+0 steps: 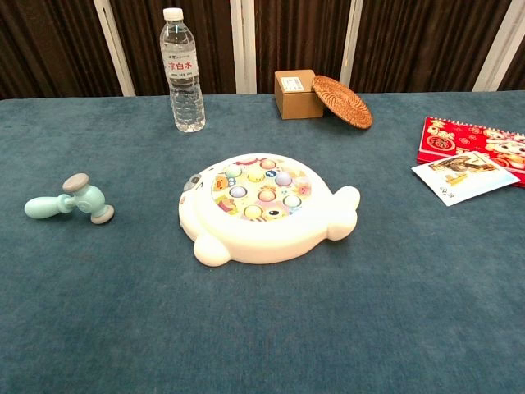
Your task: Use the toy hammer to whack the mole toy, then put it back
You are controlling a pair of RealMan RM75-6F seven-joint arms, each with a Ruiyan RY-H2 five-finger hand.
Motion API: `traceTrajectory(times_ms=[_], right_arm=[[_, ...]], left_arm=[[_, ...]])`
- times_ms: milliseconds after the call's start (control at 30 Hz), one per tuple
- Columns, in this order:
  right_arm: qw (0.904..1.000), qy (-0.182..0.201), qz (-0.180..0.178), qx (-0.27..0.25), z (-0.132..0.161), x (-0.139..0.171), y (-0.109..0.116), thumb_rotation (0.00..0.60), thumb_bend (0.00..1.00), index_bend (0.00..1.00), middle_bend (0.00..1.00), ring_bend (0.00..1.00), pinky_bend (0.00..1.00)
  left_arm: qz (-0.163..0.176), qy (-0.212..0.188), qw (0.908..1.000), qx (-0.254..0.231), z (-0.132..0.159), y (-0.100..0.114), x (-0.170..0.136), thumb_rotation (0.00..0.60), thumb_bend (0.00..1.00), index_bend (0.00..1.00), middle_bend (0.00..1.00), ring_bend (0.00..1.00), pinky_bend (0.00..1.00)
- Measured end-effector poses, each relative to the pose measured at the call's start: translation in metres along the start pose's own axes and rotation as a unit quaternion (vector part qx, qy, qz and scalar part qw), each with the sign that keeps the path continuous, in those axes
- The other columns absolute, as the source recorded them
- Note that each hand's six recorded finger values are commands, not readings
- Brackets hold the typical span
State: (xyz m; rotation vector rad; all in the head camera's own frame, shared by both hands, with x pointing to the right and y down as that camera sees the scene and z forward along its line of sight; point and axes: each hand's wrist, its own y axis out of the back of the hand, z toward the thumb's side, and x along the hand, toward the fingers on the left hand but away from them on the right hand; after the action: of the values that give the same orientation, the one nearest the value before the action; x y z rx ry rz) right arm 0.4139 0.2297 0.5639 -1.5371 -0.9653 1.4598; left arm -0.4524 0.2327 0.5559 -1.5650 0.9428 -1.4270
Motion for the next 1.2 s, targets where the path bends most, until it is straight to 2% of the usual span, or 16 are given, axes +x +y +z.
traceTrajectory(times_ms=[800,1033,1100,1200], right_arm=[[1.0,0.0,0.003,-0.003,0.0,0.002,0.0,0.6,0.21,0.0,0.0,0.0,0.0],[0.9999,-0.007,0.009,-0.01,-0.002,0.003,0.0,0.6,0.21,0.0,0.0,0.0,0.0],[0.9999,-0.008,0.01,-0.011,-0.002,0.003,-0.001,0.6,0.21,0.0,0.0,0.0,0.0],[0.9998,-0.009,0.014,-0.014,-0.001,0.002,-0.002,0.6,0.21,0.0,0.0,0.0,0.0]], left_arm=[[-0.018,0.002,0.9998,0.008,-0.001,-0.004,0.001,0.6,0.0,0.0,0.0,0.0,0.0],[-0.022,0.005,0.9996,0.017,0.001,-0.003,0.012,0.6,0.0,0.0,0.0,0.0,0.0],[-0.024,0.001,0.9994,0.024,0.004,-0.002,0.016,0.6,0.0,0.01,0.0,0.0,0.0],[-0.023,-0.009,0.9989,0.039,0.012,0.001,0.028,0.6,0.01,0.08,0.0,0.0,0.0]])
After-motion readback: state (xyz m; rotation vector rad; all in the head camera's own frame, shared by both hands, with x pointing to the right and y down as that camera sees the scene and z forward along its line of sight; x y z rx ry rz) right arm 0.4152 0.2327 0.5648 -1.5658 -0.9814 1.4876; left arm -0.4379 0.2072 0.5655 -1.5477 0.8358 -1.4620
